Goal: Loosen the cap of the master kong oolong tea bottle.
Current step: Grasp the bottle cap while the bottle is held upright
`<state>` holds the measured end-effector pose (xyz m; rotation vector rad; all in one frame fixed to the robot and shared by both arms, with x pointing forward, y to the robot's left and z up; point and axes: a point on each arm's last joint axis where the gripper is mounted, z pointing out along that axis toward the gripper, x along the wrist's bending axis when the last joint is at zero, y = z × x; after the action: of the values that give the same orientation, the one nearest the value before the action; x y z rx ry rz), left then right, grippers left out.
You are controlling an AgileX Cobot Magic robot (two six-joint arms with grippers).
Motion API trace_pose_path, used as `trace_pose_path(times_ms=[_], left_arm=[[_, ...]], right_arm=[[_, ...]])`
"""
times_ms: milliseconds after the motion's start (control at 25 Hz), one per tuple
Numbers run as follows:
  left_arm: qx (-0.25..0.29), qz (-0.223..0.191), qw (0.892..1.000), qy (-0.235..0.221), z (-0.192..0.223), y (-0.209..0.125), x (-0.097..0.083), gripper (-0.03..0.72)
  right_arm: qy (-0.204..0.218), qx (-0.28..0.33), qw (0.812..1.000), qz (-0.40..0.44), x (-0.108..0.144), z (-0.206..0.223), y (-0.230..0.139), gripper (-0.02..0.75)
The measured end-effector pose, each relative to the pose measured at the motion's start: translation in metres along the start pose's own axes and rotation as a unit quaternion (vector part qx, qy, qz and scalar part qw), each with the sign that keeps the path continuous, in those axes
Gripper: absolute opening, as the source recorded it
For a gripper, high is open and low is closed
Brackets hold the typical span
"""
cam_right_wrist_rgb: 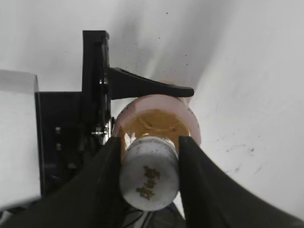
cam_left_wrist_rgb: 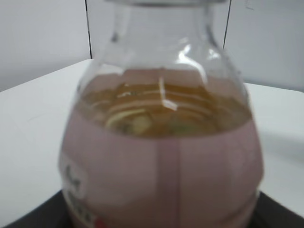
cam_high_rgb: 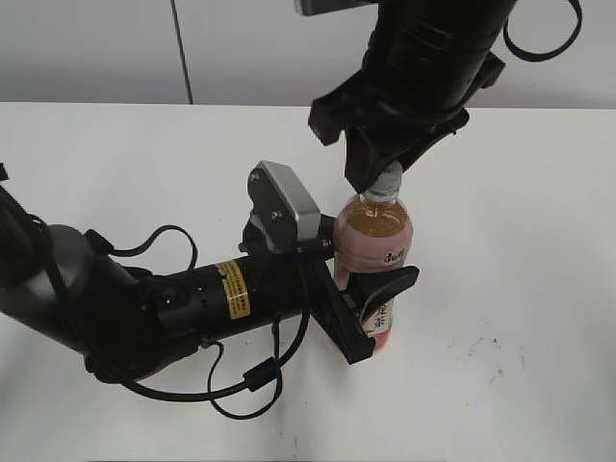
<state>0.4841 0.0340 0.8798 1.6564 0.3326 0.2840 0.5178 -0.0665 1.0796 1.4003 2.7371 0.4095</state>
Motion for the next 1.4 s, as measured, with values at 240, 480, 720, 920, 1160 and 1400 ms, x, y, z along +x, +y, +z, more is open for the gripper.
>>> trace_pose_path(times_ms=[240,480,720,920,1160,1400], left_arm=[[0.000,0.000,1.000,0.000,0.000,0.000,0.000,0.400],[0.000,0.000,1.000,0.000,0.000,0.000,0.000,0.400],[0.000,0.001,1.000,-0.001,0.000,0.000,0.000,0.400],[0.000,0.001,1.000,0.000,0.000,0.000,0.000,0.400],[0.000,0.001,1.000,0.000,0.000,0.000,0.000,0.400],[0.000,0.001,1.000,0.000,0.000,0.000,0.000,0.400]], right_arm=[[0.006,-0.002,0.936,-0.352,0.001,0.000,0.000,0.275],[0.011,-0.003,0.834,-0.551,0.002,0.000,-0.001,0.275],[0.015,-0.006,0.844,-0.536,0.003,0.000,-0.001,0.337],[0.020,-0.014,0.883,-0.468,0.005,-0.005,-0.001,0.561],[0.011,-0.042,0.974,-0.224,0.005,-0.025,0.005,0.585],[-0.012,-0.082,0.996,0.036,0.001,-0.046,0.015,0.575]])
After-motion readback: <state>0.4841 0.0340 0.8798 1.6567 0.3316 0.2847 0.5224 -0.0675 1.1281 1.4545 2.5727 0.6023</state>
